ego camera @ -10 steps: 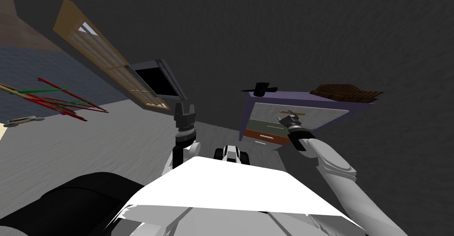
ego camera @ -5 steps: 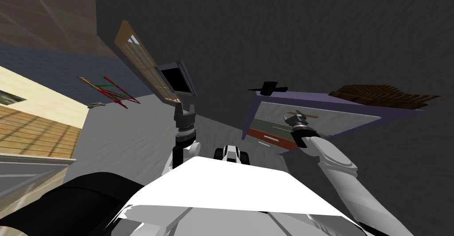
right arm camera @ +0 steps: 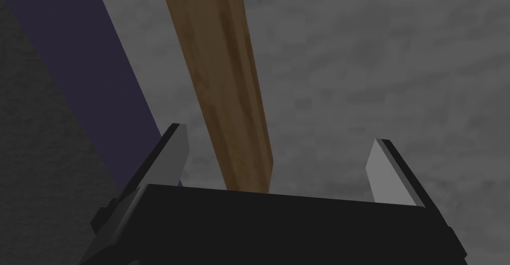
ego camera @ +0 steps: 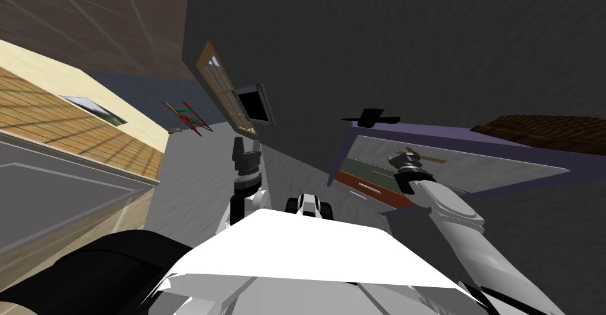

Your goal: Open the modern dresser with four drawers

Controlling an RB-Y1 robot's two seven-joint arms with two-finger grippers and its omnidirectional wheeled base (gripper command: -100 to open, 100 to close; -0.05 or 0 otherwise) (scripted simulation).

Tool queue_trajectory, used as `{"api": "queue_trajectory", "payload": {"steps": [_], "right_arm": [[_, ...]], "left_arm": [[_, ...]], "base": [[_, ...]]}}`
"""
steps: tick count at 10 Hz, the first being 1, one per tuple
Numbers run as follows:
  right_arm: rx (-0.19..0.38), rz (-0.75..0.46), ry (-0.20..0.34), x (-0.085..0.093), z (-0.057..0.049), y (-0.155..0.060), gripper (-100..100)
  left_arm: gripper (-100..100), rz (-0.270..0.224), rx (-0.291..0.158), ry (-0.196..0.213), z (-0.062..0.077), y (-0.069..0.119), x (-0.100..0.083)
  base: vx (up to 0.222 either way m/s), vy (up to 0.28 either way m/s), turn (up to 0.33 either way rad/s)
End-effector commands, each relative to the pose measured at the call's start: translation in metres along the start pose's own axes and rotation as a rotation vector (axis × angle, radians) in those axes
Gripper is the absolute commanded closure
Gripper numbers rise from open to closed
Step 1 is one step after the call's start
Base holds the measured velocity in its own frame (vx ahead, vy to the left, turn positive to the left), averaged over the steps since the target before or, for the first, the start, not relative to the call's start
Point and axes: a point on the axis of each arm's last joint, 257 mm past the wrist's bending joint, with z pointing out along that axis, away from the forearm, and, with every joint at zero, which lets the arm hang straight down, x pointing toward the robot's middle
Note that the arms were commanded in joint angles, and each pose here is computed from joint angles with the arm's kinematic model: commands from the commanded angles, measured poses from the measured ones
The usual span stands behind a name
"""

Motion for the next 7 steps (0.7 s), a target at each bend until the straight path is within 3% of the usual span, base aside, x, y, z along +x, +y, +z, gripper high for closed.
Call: {"api": "queue_trajectory", "payload": {"steps": [1,2,3,4,5,7], "right_arm": [[0.019,0.002,0.075,0.031,0.006,-0.007,-100],[0.019,0.002,0.063,0.026,0.005,-0.007,-100],[0.008,0.001,0.029,0.012,0.002,-0.002,100],[-0.006,0.002,-0.014,-0.005,-0.004,0.005,100],[-0.004,0.002,-0.017,-0.006,-0.004,0.004,100],[-0.033,0.006,-0.100,-0.039,-0.018,0.018,100]], "left_arm": [[0,0.000,0.000,0.000,0.000,0.000,0.000],[0,0.000,0.000,0.000,0.000,0.000,0.000],[0,0.000,0.000,0.000,0.000,0.000,0.000],[0,0.001,-0.001,0.000,0.000,0.000,0.000],[0,0.001,-0.001,0.000,0.000,0.000,0.000],[0,0.001,0.000,0.000,0.000,0.000,0.000]], "base": [[-0.159,0.008,0.223],[-0.058,0.004,0.030],[0.089,-0.027,-0.419],[0.210,-0.012,-0.485],[0.166,0.004,-0.132],[0.154,0.005,-0.353]]}}
